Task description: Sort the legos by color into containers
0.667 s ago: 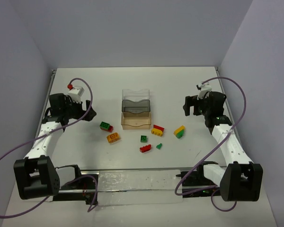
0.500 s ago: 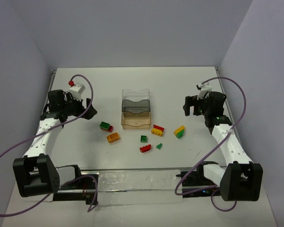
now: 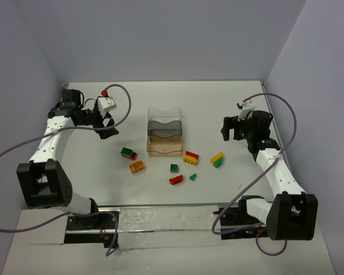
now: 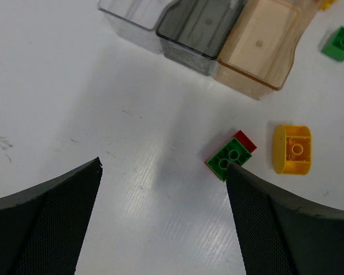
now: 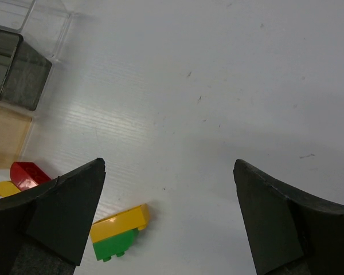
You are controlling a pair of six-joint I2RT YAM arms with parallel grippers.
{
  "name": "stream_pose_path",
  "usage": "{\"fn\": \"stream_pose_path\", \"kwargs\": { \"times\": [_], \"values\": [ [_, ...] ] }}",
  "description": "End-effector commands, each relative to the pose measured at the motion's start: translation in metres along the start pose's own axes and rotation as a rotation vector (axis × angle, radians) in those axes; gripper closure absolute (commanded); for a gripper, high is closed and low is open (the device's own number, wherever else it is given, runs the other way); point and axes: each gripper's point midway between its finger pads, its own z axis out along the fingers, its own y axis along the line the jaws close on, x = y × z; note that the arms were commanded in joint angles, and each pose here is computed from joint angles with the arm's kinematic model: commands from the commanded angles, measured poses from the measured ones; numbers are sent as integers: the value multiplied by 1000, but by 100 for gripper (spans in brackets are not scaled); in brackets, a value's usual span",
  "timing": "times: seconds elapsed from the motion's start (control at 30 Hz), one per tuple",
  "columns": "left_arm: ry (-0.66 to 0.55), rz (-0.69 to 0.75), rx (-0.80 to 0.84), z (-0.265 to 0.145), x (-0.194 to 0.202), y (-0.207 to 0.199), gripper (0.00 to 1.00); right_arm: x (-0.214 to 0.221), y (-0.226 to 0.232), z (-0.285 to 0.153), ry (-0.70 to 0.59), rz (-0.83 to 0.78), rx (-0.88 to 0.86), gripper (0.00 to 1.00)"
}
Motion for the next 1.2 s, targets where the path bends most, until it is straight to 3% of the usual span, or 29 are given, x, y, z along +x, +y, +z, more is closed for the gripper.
{"fn": "stream_pose_path", "kwargs": {
  "times": [0.0, 0.17, 0.53, 1.1, 1.17],
  "values": [
    [59, 229, 206, 10, 5, -34, 6, -19, -2, 0, -24, -16, -7, 0],
    [138, 417, 368, 30, 26, -62, 7, -19, -4, 0, -24, -20, -1, 0],
    [272, 501, 537, 59, 60, -79, 7, -12, -7, 3, 0, -27, 13, 0],
    [360, 553, 512, 77, 95, -81, 19, -8, -10, 8, 22, -19, 20, 0],
    [352, 545, 500, 80, 93, -80, 25, -9, -11, 8, 21, -17, 21, 0]
  ]
}}
